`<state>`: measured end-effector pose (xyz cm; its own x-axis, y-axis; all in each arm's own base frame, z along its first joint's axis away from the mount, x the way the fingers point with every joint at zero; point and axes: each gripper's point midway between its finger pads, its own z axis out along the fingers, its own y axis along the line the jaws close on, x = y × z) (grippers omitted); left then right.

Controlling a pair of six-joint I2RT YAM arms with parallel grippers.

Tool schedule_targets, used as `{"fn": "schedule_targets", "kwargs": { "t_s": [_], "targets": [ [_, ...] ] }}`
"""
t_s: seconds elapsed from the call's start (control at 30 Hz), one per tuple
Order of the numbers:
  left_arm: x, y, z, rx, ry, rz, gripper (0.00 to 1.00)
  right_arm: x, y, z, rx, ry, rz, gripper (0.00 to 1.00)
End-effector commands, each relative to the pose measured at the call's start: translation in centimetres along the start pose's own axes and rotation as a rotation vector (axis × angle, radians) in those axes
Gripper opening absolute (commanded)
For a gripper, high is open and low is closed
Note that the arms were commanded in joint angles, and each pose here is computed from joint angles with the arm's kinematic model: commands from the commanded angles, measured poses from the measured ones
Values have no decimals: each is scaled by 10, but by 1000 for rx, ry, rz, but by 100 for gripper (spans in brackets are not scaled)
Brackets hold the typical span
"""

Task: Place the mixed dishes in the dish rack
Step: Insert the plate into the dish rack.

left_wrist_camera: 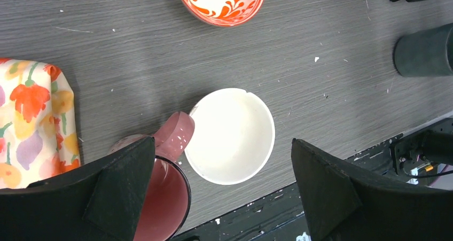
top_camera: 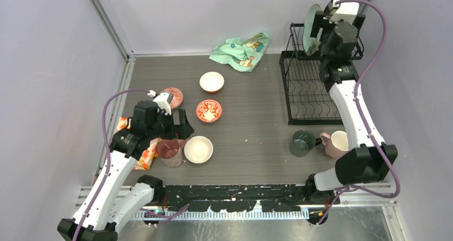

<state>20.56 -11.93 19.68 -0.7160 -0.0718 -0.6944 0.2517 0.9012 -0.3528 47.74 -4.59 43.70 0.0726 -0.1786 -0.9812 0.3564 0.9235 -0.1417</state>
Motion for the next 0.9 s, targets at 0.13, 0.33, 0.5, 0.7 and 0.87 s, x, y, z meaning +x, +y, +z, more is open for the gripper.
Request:
{"fn": "schedule_targets", "kwargs": {
  "t_s": [0.13, 0.33, 0.5, 0.7, 0.87],
  "targets": [
    [-10, 3, -5, -27, -57, 23, 100, -7, 16, -80, -157, 164, 426, 100],
    [-11, 2, -7, -22, -70, 24, 100, 41, 29, -133, -180, 410, 592, 100],
    [-9, -3, -4, 10, -57, 30, 99, 89, 44, -175, -249, 593, 607, 100],
    [-10, -1, -3, 4, -62, 35, 99, 162, 6, -219, 108, 802, 686, 100],
    [-10, 0, -1, -2, -58, 34, 99, 185, -20, -245, 307, 866, 686, 100]
  ]
}}
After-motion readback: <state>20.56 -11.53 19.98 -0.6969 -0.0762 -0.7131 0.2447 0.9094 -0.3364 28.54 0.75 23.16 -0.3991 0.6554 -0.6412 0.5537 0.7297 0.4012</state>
